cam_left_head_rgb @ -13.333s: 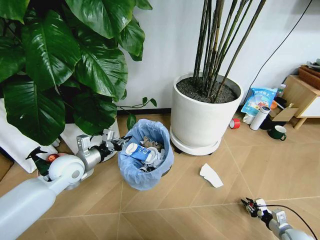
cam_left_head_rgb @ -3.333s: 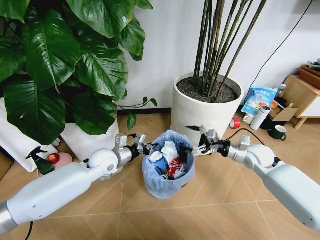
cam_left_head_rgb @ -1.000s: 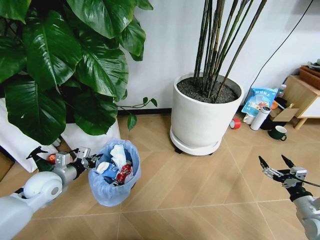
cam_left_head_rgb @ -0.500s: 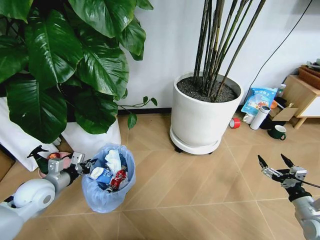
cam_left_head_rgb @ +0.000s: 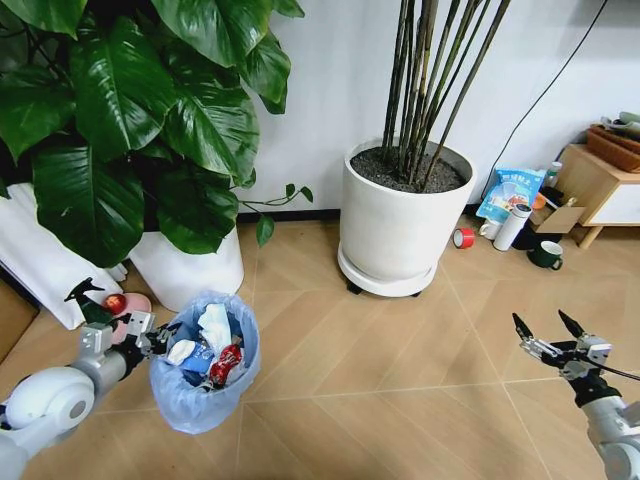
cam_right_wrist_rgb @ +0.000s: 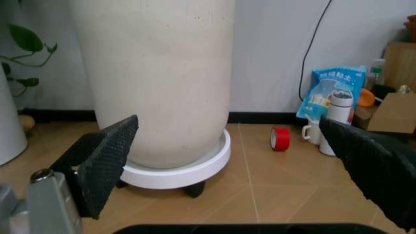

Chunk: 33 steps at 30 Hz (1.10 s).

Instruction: Pick up the trash bin and place the garbage on the floor into it.

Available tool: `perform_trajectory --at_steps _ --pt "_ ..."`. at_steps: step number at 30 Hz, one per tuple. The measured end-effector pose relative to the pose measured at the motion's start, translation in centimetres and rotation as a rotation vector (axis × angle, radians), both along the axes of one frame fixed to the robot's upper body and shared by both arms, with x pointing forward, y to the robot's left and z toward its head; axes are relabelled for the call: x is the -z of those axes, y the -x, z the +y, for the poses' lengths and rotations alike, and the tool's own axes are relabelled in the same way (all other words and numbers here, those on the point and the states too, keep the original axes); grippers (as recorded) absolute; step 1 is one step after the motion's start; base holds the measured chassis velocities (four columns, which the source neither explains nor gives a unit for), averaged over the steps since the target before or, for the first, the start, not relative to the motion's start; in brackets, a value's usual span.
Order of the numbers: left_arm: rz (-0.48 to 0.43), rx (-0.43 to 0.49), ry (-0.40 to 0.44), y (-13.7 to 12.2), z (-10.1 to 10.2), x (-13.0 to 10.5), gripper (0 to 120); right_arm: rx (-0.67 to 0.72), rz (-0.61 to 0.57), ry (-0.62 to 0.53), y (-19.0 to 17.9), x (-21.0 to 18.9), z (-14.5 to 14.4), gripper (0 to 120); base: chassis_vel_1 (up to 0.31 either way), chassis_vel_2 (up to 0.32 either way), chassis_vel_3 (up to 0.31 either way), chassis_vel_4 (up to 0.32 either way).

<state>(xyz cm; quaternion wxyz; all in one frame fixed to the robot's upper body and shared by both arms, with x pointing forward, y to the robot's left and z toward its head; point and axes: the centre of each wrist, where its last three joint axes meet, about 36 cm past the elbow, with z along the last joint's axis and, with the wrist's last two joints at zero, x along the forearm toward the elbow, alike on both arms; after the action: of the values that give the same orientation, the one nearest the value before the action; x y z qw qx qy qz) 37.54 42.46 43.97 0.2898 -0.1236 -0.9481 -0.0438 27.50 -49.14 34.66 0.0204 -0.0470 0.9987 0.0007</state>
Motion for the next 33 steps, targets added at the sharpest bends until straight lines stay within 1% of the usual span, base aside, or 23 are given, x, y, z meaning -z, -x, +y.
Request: perform_trajectory --at_steps 12,21,26,33 --pt "-0.007 -0.009 -0.008 0.9 0.4 -0.4 0 -0.01 0.001 0.001 0.0 0.1 0.2 100 0.031 -0.04 -0.04 0.033" --pt "-0.019 -0.022 -0.017 1.3 1.2 -0.8 0 -0.017 0.004 -0.005 0.4 0.6 0.6 100 0.053 -0.041 -0.059 0.043" --pt "-0.032 -0.024 0.003 1.3 0.9 -0.9 0 -0.018 0.0 -0.008 0.6 0.8 1.1 100 0.055 -0.049 -0.053 0.046" --pt "-0.033 0.005 0.012 0.9 0.2 -1.1 0 -0.016 0.001 -0.01 1.0 0.7 1.6 100 0.057 -0.052 -0.048 0.064"
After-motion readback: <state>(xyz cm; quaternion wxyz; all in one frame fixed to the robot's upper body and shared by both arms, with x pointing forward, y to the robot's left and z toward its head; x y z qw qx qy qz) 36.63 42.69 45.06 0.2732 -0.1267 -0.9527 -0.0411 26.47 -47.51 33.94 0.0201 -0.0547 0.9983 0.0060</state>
